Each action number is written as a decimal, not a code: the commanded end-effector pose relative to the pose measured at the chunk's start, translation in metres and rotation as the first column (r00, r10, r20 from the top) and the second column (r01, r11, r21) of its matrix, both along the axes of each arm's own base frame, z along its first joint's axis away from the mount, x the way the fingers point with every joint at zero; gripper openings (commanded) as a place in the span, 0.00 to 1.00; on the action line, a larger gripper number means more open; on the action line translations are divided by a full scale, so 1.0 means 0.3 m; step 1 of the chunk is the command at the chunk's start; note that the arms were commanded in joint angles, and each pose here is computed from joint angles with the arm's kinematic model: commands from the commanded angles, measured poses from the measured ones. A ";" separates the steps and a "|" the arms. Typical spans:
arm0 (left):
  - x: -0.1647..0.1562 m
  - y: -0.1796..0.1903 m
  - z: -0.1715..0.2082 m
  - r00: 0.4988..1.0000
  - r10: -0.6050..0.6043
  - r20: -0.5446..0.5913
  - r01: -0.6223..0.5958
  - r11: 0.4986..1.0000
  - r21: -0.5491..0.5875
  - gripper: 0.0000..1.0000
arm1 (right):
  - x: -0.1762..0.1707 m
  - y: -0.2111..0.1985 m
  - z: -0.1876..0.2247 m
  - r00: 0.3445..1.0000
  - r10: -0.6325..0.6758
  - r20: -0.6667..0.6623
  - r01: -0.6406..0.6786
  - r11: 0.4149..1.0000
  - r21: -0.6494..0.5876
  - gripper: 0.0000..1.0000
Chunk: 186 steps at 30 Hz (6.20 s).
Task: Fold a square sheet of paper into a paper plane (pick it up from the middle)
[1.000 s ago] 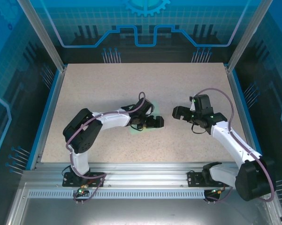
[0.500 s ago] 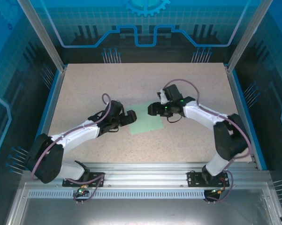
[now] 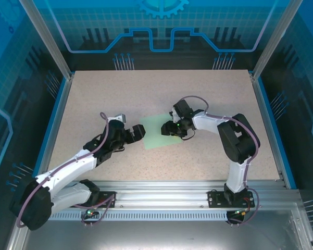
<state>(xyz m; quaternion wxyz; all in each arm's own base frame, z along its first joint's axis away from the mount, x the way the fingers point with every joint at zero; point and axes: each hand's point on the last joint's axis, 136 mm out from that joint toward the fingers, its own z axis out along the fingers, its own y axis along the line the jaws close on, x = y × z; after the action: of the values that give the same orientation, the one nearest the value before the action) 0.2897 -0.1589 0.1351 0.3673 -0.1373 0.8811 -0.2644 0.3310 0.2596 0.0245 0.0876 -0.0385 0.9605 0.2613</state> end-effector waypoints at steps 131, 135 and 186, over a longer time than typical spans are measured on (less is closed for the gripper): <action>0.023 -0.058 0.010 0.987 -0.159 -0.034 0.158 0.987 -0.036 0.99 | -0.066 0.049 0.219 0.995 0.012 -0.099 0.010 0.974 0.226 0.32; 0.012 -0.105 0.023 0.972 -0.232 -0.027 0.229 0.970 -0.079 0.98 | -0.087 -0.035 0.119 0.990 -0.018 -0.141 0.039 0.989 0.143 0.36; 0.044 -0.236 -0.038 0.932 -0.353 -0.087 0.343 0.933 -0.112 0.95 | -0.104 -0.316 -0.029 0.967 -0.190 -0.167 0.155 0.967 -0.203 0.66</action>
<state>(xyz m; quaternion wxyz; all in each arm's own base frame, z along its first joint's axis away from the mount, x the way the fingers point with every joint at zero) 0.2980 -0.2200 0.1111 0.2515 -0.0340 0.9041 -0.3437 0.3001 0.1664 0.0213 0.0253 0.0561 0.9808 0.1850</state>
